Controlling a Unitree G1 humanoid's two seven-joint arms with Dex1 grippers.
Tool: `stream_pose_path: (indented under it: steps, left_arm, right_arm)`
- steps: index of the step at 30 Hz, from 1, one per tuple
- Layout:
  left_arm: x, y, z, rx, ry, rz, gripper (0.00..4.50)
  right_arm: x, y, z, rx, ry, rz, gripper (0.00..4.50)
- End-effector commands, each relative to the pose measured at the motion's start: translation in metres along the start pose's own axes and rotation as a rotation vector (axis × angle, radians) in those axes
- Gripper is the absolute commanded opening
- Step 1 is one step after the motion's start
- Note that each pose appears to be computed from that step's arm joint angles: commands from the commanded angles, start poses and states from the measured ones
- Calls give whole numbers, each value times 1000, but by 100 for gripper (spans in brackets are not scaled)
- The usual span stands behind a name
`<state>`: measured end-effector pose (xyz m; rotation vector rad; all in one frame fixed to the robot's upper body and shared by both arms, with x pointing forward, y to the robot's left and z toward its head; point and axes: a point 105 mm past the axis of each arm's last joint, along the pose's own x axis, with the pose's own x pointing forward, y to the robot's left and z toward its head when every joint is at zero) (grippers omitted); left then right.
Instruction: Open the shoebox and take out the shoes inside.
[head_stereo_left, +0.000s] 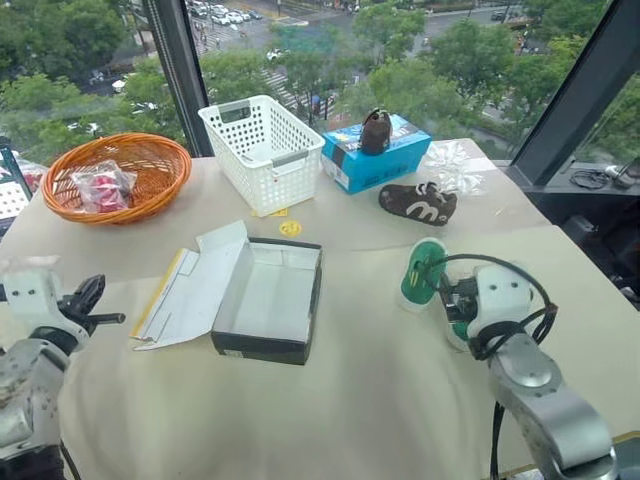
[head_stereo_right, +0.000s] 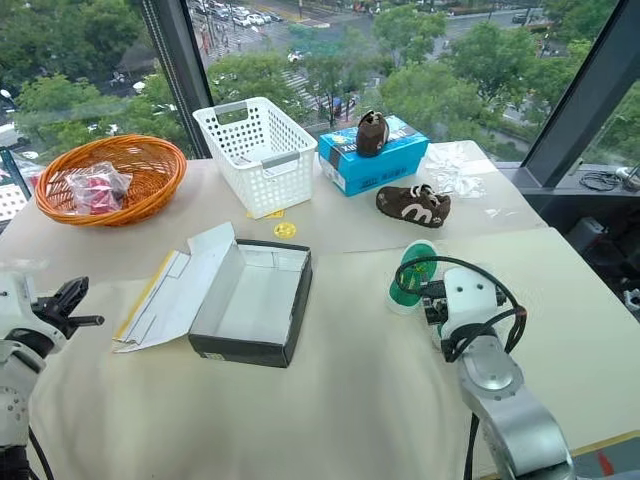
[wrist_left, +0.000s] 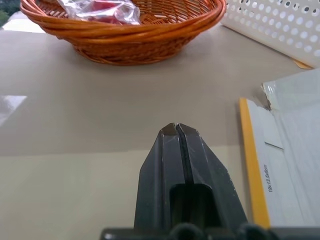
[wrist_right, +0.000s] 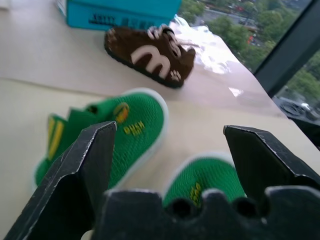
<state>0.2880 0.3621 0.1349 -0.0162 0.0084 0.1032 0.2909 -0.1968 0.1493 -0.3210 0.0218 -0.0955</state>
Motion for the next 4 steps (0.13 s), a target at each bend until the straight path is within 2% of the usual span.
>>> stream_pose_path:
  steps: [1,4]
  left_arm:
    - [-4,0,13,47,-66,29,0]
    - [-5,-1,11,46,-78,53,0]
  right_arm:
    - [3,-6,6,3,-51,-22,412]
    - [7,-8,4,-4,-50,-21,412]
